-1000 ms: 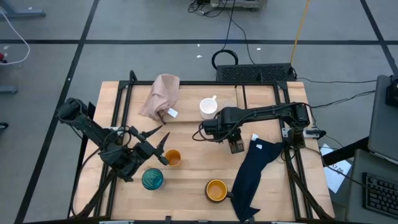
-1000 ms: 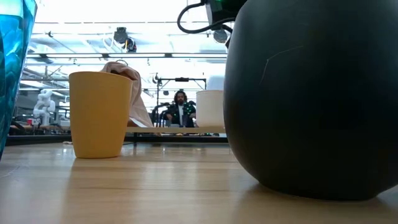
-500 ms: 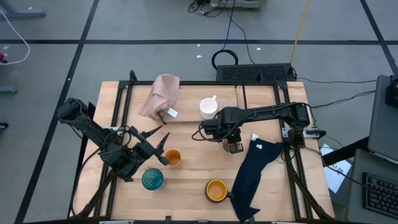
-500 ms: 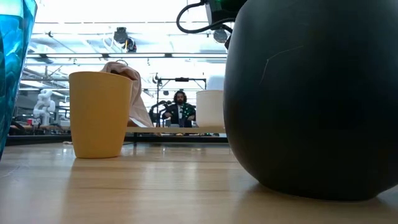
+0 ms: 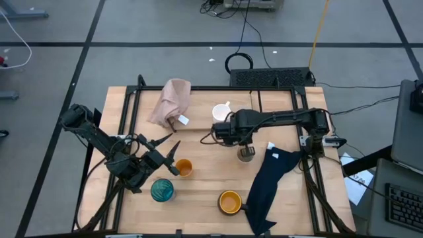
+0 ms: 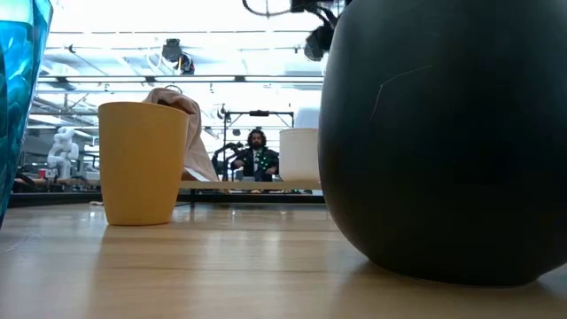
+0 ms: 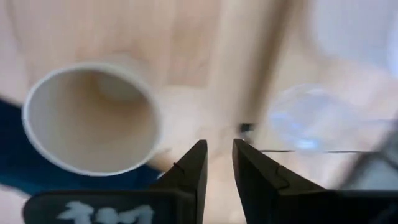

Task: Stack small to large cups/mugs on shelf
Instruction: Put the light brown cup on the shelf

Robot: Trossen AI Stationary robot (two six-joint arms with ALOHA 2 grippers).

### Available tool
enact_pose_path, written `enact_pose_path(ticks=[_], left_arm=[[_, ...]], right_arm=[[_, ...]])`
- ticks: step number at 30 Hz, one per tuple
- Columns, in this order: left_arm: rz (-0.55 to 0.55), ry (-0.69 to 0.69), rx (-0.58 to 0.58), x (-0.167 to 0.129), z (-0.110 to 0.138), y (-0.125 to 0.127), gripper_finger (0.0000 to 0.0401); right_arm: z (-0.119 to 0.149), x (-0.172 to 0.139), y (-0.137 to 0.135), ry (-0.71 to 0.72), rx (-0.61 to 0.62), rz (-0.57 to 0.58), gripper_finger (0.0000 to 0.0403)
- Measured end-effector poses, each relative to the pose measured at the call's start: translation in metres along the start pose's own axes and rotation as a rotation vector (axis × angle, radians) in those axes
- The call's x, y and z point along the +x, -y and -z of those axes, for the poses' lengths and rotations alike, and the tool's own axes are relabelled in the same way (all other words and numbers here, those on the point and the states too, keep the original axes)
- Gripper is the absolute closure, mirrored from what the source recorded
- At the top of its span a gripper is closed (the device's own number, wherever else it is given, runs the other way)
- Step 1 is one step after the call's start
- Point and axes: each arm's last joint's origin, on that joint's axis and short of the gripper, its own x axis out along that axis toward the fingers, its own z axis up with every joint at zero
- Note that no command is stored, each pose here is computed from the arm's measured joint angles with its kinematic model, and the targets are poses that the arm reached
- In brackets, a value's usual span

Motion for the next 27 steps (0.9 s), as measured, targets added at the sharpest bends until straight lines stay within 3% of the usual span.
enact_pose_path(ticks=[4,7,11,16,21,27], left_arm=[[0.000,0.000,0.000,0.000,0.000,0.000,0.0229],[0.000,0.000,-0.001,0.000,0.000,0.000,0.0229],[0.000,0.000,-0.005,0.000,0.000,0.000,0.0229],[0.011,0.016,-0.020,0.000,-0.001,0.000,0.0229],[0.076,0.131,-0.077,0.006,-0.004,0.002,0.0229],[0.181,0.241,-0.102,0.026,-0.005,0.010,0.0229]], right_arm=[[0.010,-0.033,0.010,0.098,0.087,0.206,0.0335],[0.037,-0.066,0.015,0.208,0.178,0.319,0.0335],[0.094,-0.113,0.011,0.425,0.332,0.314,0.0335],[0.173,-0.153,-0.017,0.782,0.448,0.239,0.0335],[0.213,-0.139,-0.042,1.084,0.436,0.211,0.0335],[0.211,-0.090,-0.058,1.193,0.361,0.225,0.0335]])
